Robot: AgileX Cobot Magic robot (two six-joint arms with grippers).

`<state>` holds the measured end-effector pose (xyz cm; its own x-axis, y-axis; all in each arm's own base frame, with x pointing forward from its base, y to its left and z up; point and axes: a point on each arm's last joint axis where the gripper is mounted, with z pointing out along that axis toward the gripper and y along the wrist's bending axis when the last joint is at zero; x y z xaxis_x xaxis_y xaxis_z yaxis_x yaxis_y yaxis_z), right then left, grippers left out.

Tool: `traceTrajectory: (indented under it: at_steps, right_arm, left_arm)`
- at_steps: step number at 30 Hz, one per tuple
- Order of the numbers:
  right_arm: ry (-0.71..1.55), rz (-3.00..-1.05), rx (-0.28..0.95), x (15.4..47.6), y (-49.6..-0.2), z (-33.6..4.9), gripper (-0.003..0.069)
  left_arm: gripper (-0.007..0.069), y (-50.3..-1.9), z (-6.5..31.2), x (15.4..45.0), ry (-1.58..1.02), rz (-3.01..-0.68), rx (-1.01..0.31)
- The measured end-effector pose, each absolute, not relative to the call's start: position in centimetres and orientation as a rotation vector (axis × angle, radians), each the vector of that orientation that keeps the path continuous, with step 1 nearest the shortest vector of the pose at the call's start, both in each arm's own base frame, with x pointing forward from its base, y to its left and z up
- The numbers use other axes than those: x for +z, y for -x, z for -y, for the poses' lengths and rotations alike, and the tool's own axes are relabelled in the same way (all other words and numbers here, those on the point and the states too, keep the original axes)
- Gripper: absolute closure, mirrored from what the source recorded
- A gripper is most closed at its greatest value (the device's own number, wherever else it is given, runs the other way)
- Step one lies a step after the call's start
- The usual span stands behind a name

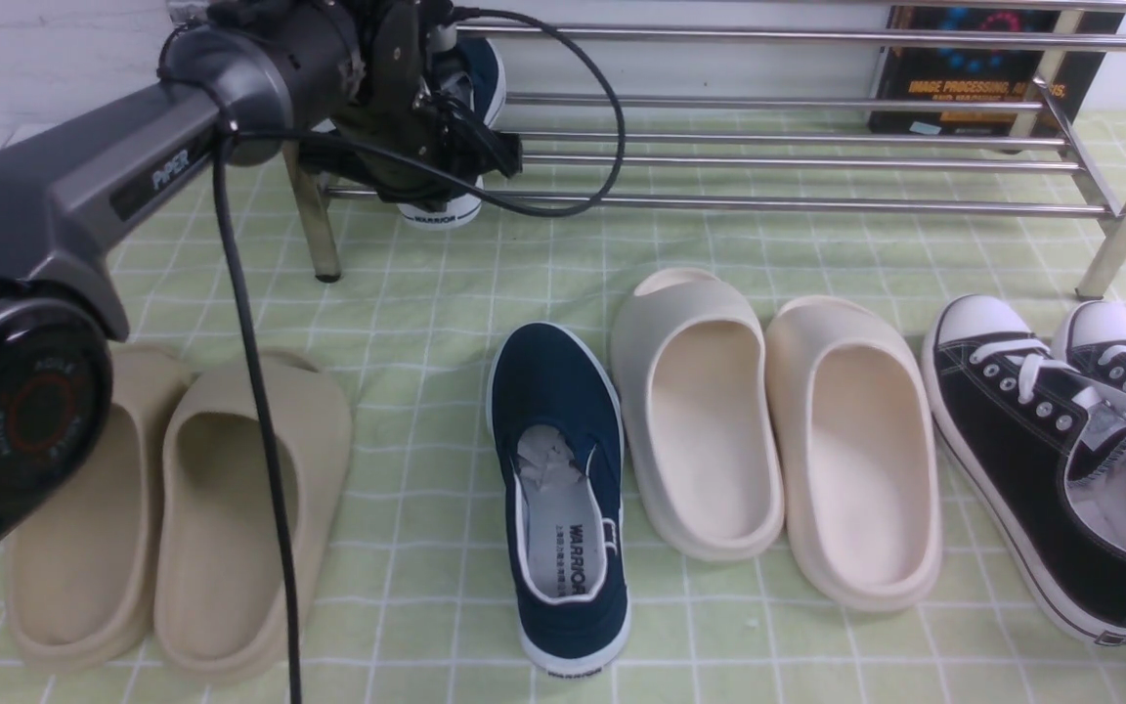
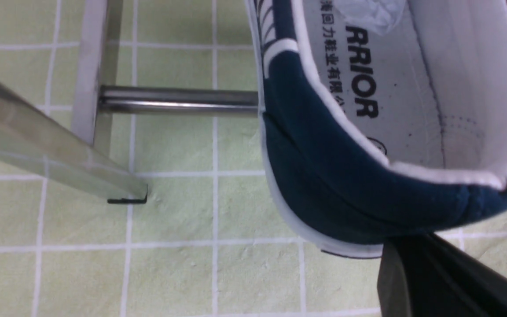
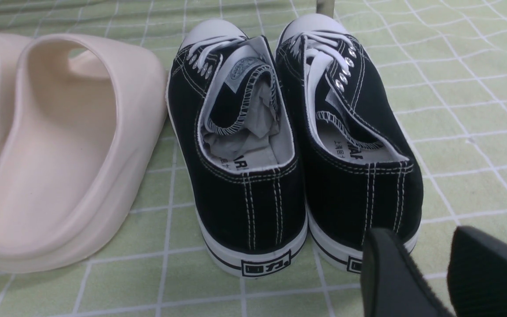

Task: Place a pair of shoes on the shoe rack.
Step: Use the left arm to put a shoe into the shoe rack, then use the left arm to grab the shoe closest to it

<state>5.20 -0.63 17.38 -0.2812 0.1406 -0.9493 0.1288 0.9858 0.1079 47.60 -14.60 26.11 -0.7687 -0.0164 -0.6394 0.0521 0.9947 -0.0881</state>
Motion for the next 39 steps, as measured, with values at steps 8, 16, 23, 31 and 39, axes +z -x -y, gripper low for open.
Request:
traceTrajectory:
  at_steps: [8,16,23,31,39]
  right_arm:
    - [-0.196,-1.86,0.012,17.4,-5.2,0.6,0.042]
    - [-0.196,-1.86,0.012,17.4,-5.2,0.6,0.042]
    - [-0.196,-1.86,0.012,17.4,-5.2,0.6,0.042]
    - [-0.196,-1.86,0.012,17.4,-5.2,0.6,0.042]
    - [-0.196,-1.86,0.012,17.4,-5.2,0.6,0.042]
  left_arm:
    - [0.0417,-47.0,14.3,28.9,0.02,-2.436,-0.136]
    - [0.0231,-42.0,12.8,37.0,0.008,-2.471,-0.146]
    - [0.0229,-36.2,12.7,42.4,-0.097,-2.499,-0.311]
    - [0.0229,-29.8,17.2,39.1,-0.311,-2.647,-0.301]
    - [0.0229,-23.0,19.5,30.3,-0.323,-2.929,-0.161]
